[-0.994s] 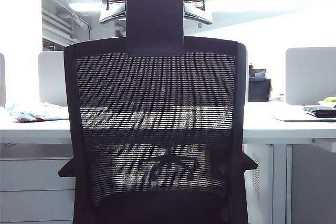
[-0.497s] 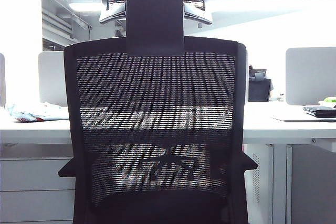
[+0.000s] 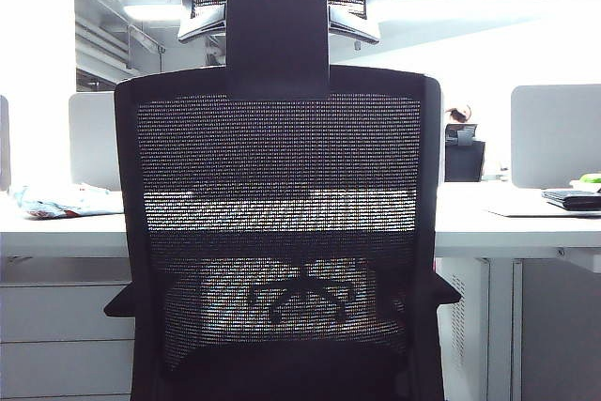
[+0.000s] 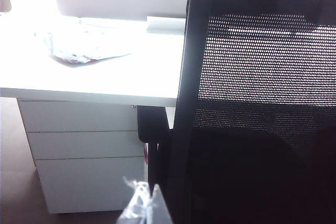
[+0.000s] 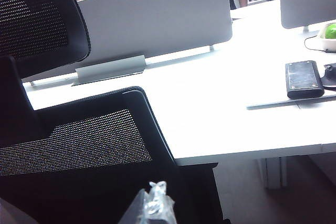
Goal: Push the black chair under the table.
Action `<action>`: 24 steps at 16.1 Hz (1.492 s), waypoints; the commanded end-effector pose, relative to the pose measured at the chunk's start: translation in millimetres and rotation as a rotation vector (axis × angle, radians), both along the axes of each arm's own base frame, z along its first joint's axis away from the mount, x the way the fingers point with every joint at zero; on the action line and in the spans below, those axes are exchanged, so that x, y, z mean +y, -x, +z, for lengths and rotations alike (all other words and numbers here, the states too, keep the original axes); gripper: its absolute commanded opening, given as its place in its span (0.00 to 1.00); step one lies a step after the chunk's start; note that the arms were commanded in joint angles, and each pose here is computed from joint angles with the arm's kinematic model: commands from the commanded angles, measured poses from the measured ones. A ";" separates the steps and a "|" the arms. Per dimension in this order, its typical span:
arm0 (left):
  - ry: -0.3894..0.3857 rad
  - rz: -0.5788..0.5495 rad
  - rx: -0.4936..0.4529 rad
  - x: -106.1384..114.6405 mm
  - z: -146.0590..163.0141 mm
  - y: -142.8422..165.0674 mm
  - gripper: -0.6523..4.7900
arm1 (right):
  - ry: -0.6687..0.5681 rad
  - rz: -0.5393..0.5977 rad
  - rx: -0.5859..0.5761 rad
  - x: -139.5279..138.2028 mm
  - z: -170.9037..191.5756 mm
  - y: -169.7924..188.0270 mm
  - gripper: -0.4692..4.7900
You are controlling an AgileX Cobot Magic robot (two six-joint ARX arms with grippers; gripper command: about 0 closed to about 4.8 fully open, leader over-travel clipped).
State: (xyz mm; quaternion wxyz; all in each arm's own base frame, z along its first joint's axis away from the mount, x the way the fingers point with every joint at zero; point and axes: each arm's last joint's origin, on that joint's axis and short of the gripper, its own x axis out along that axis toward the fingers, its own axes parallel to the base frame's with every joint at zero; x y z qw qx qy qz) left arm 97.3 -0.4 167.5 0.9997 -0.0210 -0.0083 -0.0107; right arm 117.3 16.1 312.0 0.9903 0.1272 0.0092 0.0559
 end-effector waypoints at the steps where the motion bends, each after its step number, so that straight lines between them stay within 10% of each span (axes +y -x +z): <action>1: -0.002 0.003 -0.010 0.1 0.8 -0.1 0.11 | 0.000 0.002 -0.017 0.1 2.3 0.6 0.08; 9: -0.002 0.002 -0.010 0.1 0.8 -0.1 0.11 | 0.101 -0.026 0.003 -4.7 -1.1 12.8 0.08; 14: -0.002 0.003 -0.008 0.1 0.7 -0.1 0.11 | 0.157 -0.232 -0.024 -21.2 -45.5 32.7 0.08; 24: -0.002 0.002 -0.004 0.1 0.3 -0.1 0.11 | 0.150 -0.092 -0.118 -18.0 -136.8 20.2 0.08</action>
